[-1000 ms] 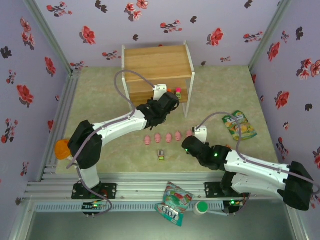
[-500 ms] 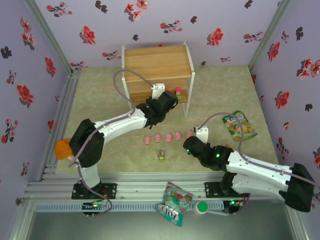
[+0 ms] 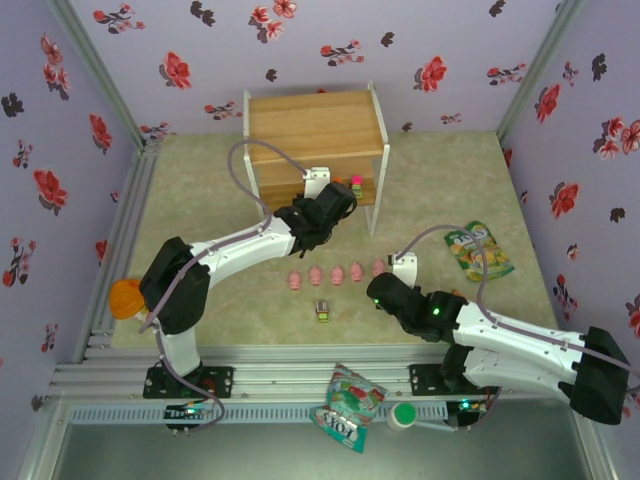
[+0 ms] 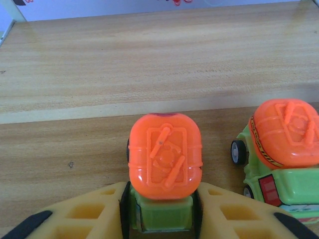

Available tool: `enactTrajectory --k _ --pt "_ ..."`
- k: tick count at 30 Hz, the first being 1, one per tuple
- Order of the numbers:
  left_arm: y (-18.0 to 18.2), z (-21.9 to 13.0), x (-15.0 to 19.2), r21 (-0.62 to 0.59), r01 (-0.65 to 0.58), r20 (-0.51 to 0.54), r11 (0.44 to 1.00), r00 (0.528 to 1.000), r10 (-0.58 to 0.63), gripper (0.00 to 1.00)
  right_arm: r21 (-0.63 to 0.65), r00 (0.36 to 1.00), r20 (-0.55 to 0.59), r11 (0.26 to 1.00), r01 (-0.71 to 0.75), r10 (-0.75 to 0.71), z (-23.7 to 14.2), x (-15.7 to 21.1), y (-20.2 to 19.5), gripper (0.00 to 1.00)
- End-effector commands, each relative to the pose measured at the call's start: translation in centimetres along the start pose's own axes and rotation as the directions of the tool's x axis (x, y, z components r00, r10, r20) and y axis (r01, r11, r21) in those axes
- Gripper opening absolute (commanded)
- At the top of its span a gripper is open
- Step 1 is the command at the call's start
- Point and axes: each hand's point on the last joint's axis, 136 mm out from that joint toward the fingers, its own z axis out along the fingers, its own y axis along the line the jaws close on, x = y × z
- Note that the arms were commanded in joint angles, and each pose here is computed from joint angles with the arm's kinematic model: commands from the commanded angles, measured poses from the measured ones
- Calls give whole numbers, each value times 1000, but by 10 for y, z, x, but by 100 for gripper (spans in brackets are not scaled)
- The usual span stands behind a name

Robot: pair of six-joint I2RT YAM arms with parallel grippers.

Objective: Place and organize the plastic toys onto the shelf

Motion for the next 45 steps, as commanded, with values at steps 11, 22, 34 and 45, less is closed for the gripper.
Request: enactTrajectory --k 11,22,34,45 --pt "2 -7 -13 -1 47 41 999 998 -47 47 15 1000 -11 1000 -9 9 0 4 -6 37" --pt "2 -24 -21 23 36 73 999 997 -37 47 2 1000 -10 1000 -6 6 -1 2 -2 37" --pt "13 -49 -25 28 29 104 999 994 -32 48 -4 1000 -16 1000 16 -16 -1 0 9 44" --pt "47 -82 -23 36 17 117 999 993 -21 48 -37 999 -26 999 34 -35 3 1 31 46"
